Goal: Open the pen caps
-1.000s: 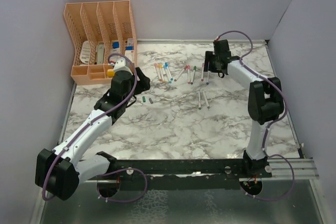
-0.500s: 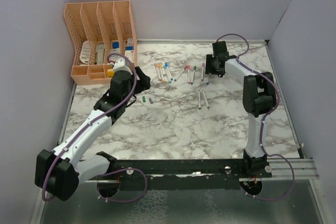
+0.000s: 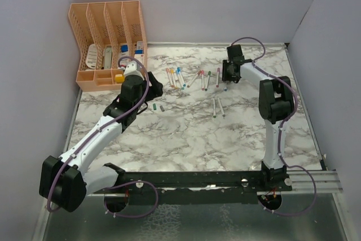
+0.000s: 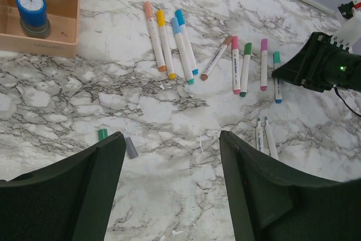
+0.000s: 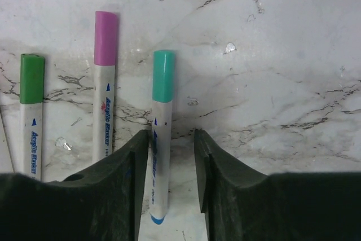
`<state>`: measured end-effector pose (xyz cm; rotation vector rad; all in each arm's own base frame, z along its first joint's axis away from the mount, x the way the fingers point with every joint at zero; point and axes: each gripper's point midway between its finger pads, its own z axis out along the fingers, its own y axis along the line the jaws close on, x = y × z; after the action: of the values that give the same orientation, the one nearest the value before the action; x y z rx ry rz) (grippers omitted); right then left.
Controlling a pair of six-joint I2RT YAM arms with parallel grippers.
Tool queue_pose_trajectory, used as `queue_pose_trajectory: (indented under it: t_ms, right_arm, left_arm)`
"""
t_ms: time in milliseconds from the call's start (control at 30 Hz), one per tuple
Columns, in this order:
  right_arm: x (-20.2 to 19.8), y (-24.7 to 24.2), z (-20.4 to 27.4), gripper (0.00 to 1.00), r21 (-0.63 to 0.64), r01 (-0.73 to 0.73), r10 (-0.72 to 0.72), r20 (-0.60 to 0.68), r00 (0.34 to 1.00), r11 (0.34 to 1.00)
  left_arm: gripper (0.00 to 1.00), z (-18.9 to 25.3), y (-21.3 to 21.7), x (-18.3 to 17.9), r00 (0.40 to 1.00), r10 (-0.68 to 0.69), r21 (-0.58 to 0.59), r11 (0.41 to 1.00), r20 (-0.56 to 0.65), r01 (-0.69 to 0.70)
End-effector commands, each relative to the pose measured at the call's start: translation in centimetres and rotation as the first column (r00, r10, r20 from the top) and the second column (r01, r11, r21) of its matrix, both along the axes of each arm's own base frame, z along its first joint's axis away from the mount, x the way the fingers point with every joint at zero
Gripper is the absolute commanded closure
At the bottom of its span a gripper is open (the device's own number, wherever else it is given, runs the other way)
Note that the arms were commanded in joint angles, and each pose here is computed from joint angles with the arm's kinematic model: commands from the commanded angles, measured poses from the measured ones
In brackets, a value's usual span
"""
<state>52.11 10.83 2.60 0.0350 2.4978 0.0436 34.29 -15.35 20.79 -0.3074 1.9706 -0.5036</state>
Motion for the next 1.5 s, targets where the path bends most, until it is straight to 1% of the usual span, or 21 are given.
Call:
queue_pose_trajectory:
  t_ms: [0,33,100,167,200,267,333,400,467,500,633,767,833,967,1100,1200,1267,1467]
  right_arm:
    - [-1.5,-0.3,-2.4,0.69,-0.008,0.001,-0.002,-0.111,0.994,1.0]
    - [-1.8,-0.3,-2.6,0.72,-0.006,0.003,-0.004,-0.13,0.992,1.0]
    - [-2.4,-0.2,-2.9,0.82,-0.002,0.004,-0.005,-0.16,0.987,1.0]
    - [-2.6,-0.3,-2.9,0.96,-0.001,0.009,-0.009,-0.173,0.985,1.0]
    - [-2.6,-0.2,-2.8,0.98,-0.001,0.01,-0.01,-0.175,0.985,1.0]
    - [-2.5,-0.4,-2.0,0.99,-0.005,0.017,-0.018,-0.175,0.984,1.0]
    - [-2.0,-0.7,-0.1,0.99,-0.011,0.029,-0.03,-0.136,0.99,1.0]
    - [-1.3,-0.7,3.3,0.99,0.004,0.025,-0.024,-0.051,0.998,1.0]
    - [-1.1,-0.3,6.8,0.99,0.033,-0.011,0.01,0.044,0.999,0.999]
    - [-1.3,-0.1,8.2,0.99,0.048,-0.032,0.028,0.087,0.996,0.998]
    - [-4.0,2.1,12.3,0.99,0.15,-0.18,0.149,0.197,0.969,0.972]
    - [-7.3,4.5,14.8,0.99,0.241,-0.314,0.247,0.269,0.931,0.918]
    - [-9.1,5.7,15.5,0.99,0.276,-0.378,0.296,0.295,0.909,0.884]
    - [-12.9,8.9,16.0,0.99,0.349,-0.51,0.397,0.348,0.85,0.786]
    - [-15.9,11.6,15.1,0.99,0.373,-0.584,0.465,0.364,0.807,0.721]
    - [-17.2,13.0,14.0,0.99,0.369,-0.606,0.503,0.341,0.794,0.705]
    - [-17.9,13.8,13.4,0.98,0.369,-0.616,0.523,0.328,0.787,0.696]
    - [-19.4,15.8,12.5,0.98,0.365,-0.649,0.566,0.317,0.761,0.668]
  left_arm:
    - [0.29,1.5,-1.3,0.5,0.999,-0.046,-0.041,0.998,0.017,0.047]
    - [0.29,1.4,-1.6,0.4,0.998,-0.058,-0.046,0.997,0.007,0.059]
    - [0.29,1.2,-2.2,0.4,0.996,-0.087,-0.053,0.995,-0.012,0.086]
    - [0.29,1.1,-2.8,0.1,0.993,-0.113,-0.074,0.991,-0.028,0.111]
    - [0.29,1.0,-3.1,0.0,0.991,-0.128,-0.088,0.988,-0.033,0.124]
    - [0.29,1.1,-3.8,-0.2,0.988,-0.154,-0.125,0.981,-0.035,0.148]
    - [0.27,1.4,-4.5,-0.4,0.983,-0.181,-0.161,0.971,-0.028,0.174]
    - [0.23,1.9,-5.3,-0.5,0.977,-0.21,-0.205,0.958,-0.02,0.202]
    - [0.16,2.4,-6.3,-0.6,0.969,-0.248,-0.24,0.941,-0.005,0.24]
    - [0.15,2.6,-6.7,-0.5,0.965,-0.262,-0.254,0.933,0.001,0.254]
    - [0.14,3.0,-7.9,-0.2,0.952,-0.304,-0.301,0.906,0.03,0.298]
    - [0.14,3.1,-8.9,0.3,0.944,-0.328,-0.335,0.885,0.043,0.322]
    - [0.14,3.1,-9.5,0.7,0.939,-0.34,-0.346,0.877,0.045,0.334]
    - [0.14,3.7,-10.4,1.7,0.934,-0.35,-0.365,0.863,0.064,0.349]
    - [0.15,3.4,-11.4,2.7,0.925,-0.375,-0.366,0.853,0.062,0.371]
    - [0.16,2.1,-12.2,2.9,0.917,-0.397,-0.372,0.846,0.041,0.383]
    - [0.19,0.9,-12.8,2.8,0.908,-0.418,-0.374,0.84,0.019,0.394]
    - [0.21,-2.2,-14.5,1.7,0.885,-0.463,-0.389,0.825,-0.049,0.41]
